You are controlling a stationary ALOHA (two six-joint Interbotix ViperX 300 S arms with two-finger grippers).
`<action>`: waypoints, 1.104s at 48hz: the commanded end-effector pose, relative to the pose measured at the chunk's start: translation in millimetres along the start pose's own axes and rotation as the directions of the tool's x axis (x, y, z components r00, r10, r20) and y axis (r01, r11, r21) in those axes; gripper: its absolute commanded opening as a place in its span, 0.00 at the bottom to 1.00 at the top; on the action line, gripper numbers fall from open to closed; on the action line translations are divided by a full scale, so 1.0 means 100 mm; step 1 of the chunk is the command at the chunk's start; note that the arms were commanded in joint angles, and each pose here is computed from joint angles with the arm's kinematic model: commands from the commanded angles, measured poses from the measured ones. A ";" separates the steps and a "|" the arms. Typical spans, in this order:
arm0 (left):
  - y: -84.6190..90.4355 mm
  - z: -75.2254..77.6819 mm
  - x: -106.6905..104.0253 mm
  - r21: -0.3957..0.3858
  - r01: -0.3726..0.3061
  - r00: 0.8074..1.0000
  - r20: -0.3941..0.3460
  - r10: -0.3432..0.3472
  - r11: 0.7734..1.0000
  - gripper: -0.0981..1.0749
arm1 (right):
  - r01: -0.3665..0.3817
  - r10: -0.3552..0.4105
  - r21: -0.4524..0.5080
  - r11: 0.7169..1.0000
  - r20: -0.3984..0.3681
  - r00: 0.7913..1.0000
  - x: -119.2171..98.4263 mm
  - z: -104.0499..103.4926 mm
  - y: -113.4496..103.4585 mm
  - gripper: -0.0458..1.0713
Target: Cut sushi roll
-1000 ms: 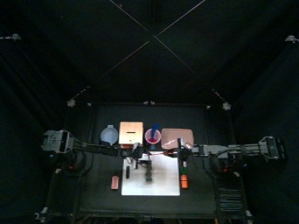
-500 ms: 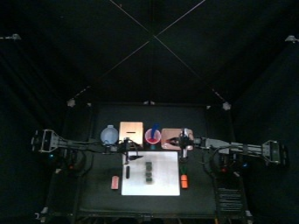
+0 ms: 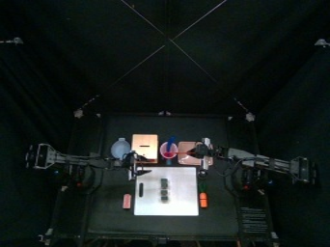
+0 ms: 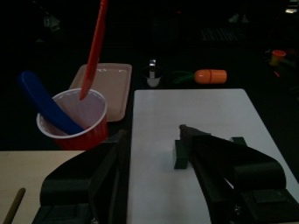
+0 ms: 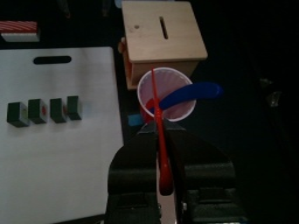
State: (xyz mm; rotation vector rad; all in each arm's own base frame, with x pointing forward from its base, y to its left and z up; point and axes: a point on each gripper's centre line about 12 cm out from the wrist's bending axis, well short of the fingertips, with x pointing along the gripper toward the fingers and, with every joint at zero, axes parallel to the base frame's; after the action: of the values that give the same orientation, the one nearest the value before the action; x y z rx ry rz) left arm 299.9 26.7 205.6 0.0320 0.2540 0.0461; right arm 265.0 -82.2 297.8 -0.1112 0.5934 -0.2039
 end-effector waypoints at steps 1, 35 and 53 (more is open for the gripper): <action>0.01 0.06 0.01 0.000 -0.004 1.000 0.024 0.004 1.000 0.83 | 0.009 -0.009 0.022 1.000 -0.010 1.000 -0.05 0.16 -0.10 0.33; -0.01 -0.13 -0.07 0.001 0.003 1.000 -0.021 -0.003 1.000 0.83 | -0.049 0.089 0.127 0.991 -0.330 0.940 0.54 0.51 -0.51 0.35; -0.01 -0.12 -0.14 -0.002 0.001 1.000 0.002 -0.001 1.000 0.83 | -0.105 0.196 0.231 0.967 -0.416 0.888 0.85 0.50 -0.56 0.57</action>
State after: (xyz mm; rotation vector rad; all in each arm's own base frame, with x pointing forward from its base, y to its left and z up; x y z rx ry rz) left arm 282.3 24.0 189.1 0.0293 0.2861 0.0411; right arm 352.9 -148.5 285.1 0.1912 1.0724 -0.1225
